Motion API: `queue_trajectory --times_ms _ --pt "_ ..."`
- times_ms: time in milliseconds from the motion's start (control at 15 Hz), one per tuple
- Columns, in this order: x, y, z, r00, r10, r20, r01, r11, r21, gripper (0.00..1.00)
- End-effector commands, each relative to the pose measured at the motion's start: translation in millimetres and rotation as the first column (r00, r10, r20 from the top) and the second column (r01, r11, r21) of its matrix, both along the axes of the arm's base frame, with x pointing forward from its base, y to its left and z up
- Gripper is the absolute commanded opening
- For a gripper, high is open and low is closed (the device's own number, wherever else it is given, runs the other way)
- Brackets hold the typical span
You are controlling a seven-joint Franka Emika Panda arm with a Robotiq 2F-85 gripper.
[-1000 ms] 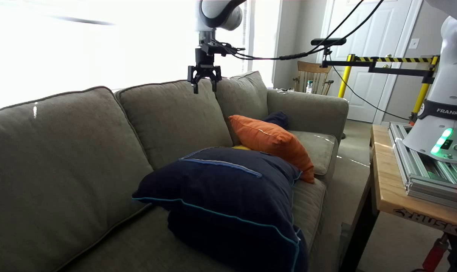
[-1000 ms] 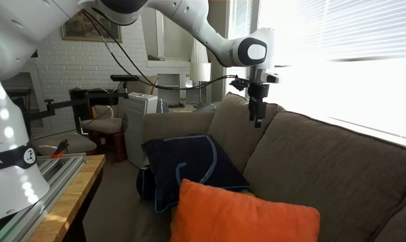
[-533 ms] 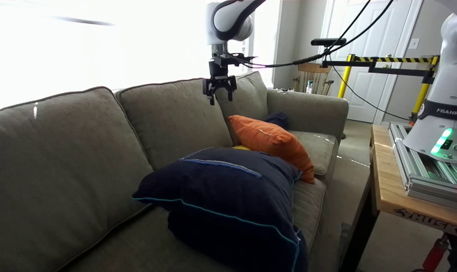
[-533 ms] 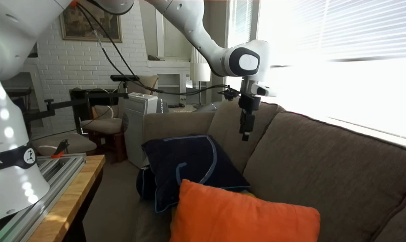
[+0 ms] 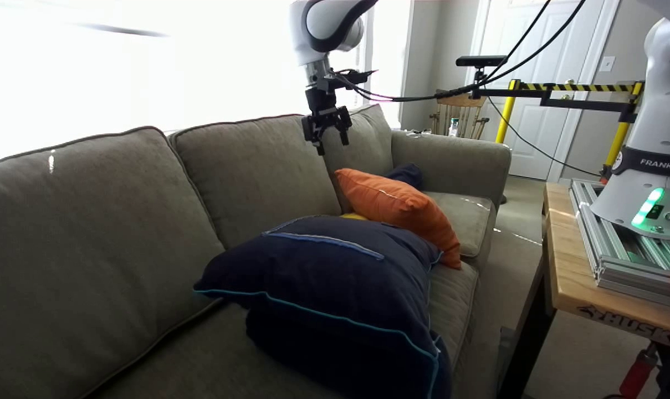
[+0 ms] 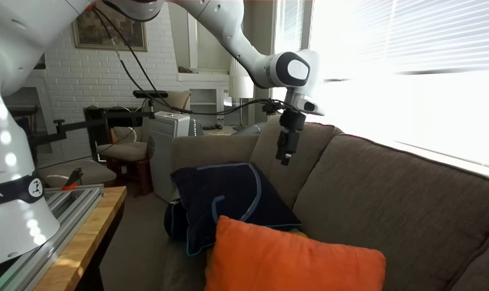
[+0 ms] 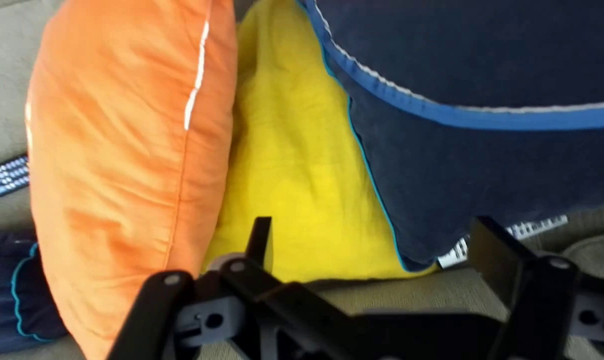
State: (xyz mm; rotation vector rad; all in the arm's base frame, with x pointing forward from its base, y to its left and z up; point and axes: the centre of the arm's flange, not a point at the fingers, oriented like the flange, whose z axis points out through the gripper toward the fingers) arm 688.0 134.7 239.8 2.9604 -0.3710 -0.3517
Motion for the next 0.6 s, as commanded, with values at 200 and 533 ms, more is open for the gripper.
queue_trajectory --times_ms 200,533 --pt "-21.5 -18.3 -21.4 0.955 0.025 -0.296 -0.088 0.976 -0.199 1.0" --pt "-30.7 -52.2 -60.4 0.947 -0.025 -0.32 -0.092 0.934 -0.345 1.0"
